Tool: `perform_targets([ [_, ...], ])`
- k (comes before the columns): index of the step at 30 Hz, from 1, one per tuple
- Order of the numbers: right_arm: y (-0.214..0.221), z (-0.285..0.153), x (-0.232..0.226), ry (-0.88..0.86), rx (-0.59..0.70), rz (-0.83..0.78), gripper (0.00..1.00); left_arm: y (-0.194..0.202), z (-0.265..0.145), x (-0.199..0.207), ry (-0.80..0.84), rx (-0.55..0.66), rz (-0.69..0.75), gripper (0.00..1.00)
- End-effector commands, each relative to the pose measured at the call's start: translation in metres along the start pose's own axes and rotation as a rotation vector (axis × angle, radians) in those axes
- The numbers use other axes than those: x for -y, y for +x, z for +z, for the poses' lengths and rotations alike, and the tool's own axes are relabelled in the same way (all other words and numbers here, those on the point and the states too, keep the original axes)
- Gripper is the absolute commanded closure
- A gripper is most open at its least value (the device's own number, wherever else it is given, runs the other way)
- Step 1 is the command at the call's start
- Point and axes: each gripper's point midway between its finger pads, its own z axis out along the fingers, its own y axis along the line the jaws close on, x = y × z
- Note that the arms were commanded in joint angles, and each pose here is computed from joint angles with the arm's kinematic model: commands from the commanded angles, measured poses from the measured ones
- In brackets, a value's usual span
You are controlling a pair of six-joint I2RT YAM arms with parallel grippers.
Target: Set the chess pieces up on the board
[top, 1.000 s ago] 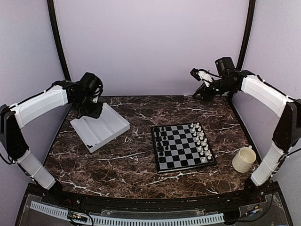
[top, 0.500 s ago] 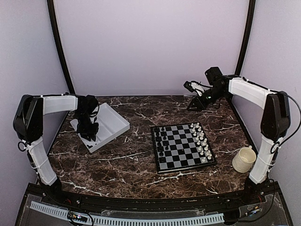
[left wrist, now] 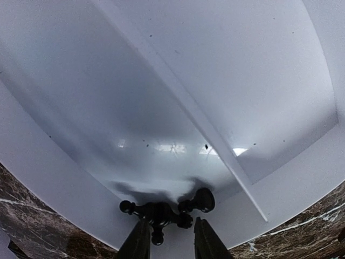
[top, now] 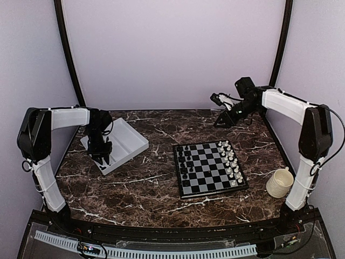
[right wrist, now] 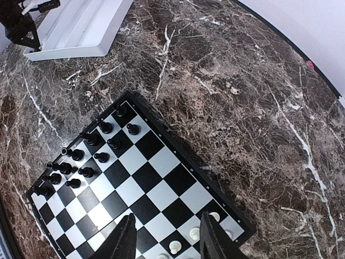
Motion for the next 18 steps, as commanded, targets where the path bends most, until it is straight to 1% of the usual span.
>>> perform_targets([
  [1,0.005,0.005,-0.001,-0.026,0.004,0.011,0.59,0.019,-0.004,-0.006,-0.013,-0.075,-0.039,0.69],
  [5,0.006,0.006,-0.003,-0.036,0.006,0.012,0.59,0.033,0.005,-0.012,-0.037,-0.124,-0.053,0.69],
  [10,0.003,0.006,-0.003,-0.040,0.013,0.009,0.59,0.039,0.023,-0.013,-0.048,-0.172,-0.052,0.69],
  [15,0.002,0.006,-0.003,-0.042,0.015,0.014,0.59,0.027,0.031,-0.011,-0.058,-0.152,-0.036,0.72],
  [18,0.001,0.005,-0.003,-0.043,0.015,0.016,0.59,0.011,0.028,-0.008,-0.058,-0.110,-0.023,0.72],
])
